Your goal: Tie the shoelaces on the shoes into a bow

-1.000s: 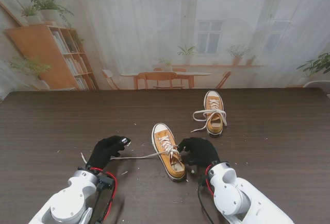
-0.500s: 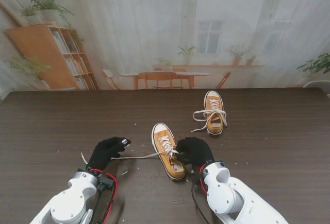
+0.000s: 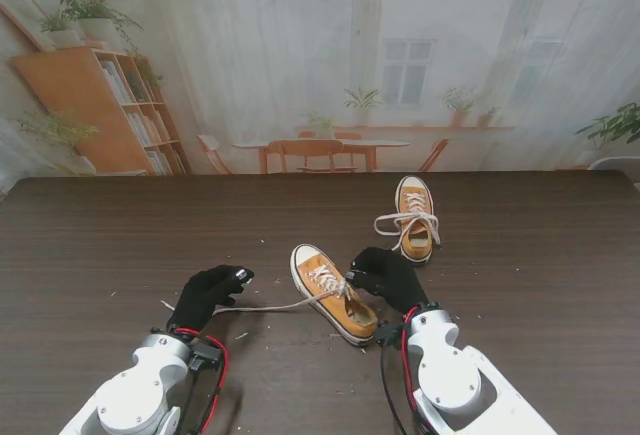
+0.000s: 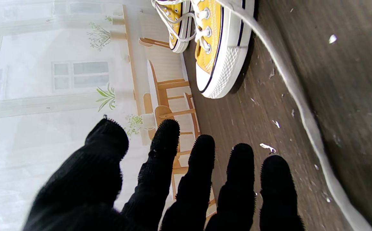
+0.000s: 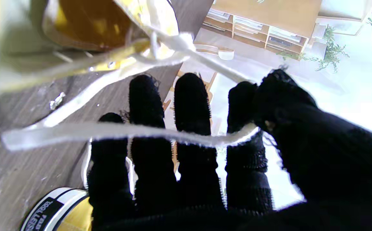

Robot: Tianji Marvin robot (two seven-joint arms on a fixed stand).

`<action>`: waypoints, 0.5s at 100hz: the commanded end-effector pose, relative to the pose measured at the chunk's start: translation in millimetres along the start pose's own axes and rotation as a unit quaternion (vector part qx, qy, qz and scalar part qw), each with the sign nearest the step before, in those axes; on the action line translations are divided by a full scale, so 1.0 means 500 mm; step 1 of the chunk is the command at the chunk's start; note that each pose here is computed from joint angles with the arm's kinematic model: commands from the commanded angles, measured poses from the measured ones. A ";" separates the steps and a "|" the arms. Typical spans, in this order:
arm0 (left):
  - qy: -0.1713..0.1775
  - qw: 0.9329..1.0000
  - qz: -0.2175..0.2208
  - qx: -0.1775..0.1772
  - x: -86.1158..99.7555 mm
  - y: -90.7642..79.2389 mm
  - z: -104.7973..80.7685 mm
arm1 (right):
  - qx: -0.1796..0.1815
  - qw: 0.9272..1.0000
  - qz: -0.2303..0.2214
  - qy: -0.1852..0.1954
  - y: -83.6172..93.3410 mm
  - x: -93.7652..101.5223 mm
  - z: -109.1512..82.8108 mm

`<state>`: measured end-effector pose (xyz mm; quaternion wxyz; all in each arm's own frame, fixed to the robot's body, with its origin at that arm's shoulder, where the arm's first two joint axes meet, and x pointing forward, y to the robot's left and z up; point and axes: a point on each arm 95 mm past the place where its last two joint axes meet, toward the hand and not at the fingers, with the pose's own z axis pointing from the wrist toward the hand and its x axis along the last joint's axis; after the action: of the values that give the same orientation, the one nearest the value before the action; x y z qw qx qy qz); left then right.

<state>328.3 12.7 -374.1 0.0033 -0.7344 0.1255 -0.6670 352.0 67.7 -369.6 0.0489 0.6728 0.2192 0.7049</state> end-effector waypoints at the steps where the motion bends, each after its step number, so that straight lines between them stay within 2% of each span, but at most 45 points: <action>1: 0.005 1.000 -0.002 -0.011 0.006 0.007 0.001 | 0.000 1.000 0.004 -0.001 0.006 0.006 0.002; 11: 0.006 1.000 -0.005 -0.014 0.006 0.008 0.002 | 0.000 0.999 0.032 -0.010 0.004 0.012 0.002; 20: 0.008 1.000 -0.007 -0.014 0.006 0.008 0.001 | 0.010 0.999 0.039 -0.012 -0.002 0.026 -0.002; 35: 0.008 1.000 -0.007 -0.014 0.005 0.007 0.000 | 0.031 0.999 -0.012 -0.003 -0.004 0.033 -0.007; 50: 0.006 1.000 -0.010 -0.013 0.002 0.008 -0.003 | 0.064 0.997 -0.036 -0.001 -0.010 0.050 -0.017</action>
<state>328.2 11.6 -373.9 -0.0058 -0.7320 0.1235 -0.6700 345.1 75.8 -354.8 0.0443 0.6683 0.2778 0.6886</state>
